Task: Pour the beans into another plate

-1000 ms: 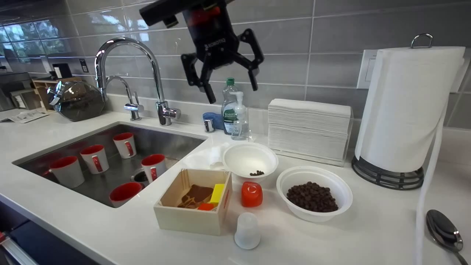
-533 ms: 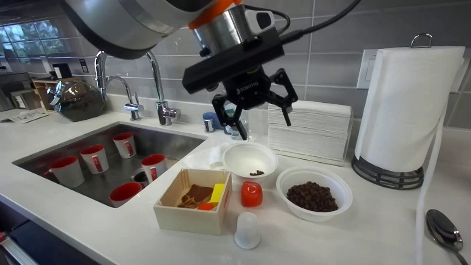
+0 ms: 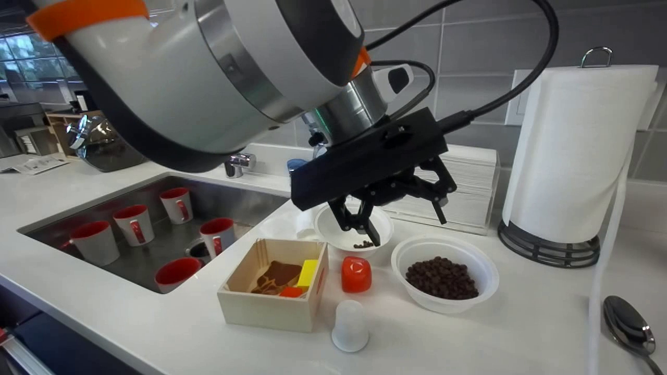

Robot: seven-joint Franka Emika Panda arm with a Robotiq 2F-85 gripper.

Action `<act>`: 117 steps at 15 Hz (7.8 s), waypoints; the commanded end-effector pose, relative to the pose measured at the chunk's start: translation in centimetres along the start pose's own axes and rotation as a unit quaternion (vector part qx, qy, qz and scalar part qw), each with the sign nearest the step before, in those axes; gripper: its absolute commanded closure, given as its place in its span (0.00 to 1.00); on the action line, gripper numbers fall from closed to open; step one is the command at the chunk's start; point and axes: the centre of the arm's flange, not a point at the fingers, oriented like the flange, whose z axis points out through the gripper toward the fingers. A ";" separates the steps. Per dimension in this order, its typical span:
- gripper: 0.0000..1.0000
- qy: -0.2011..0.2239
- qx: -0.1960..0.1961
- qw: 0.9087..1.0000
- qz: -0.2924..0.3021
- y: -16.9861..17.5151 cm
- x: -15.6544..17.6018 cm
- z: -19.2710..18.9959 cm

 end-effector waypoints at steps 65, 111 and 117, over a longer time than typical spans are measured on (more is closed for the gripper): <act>1.00 -0.003 0.064 0.998 0.028 -9.7 11.6 -13.0; 1.00 0.121 0.406 0.899 0.108 0.2 10.3 -7.7; 1.00 0.121 0.438 0.883 0.115 0.9 9.8 -6.6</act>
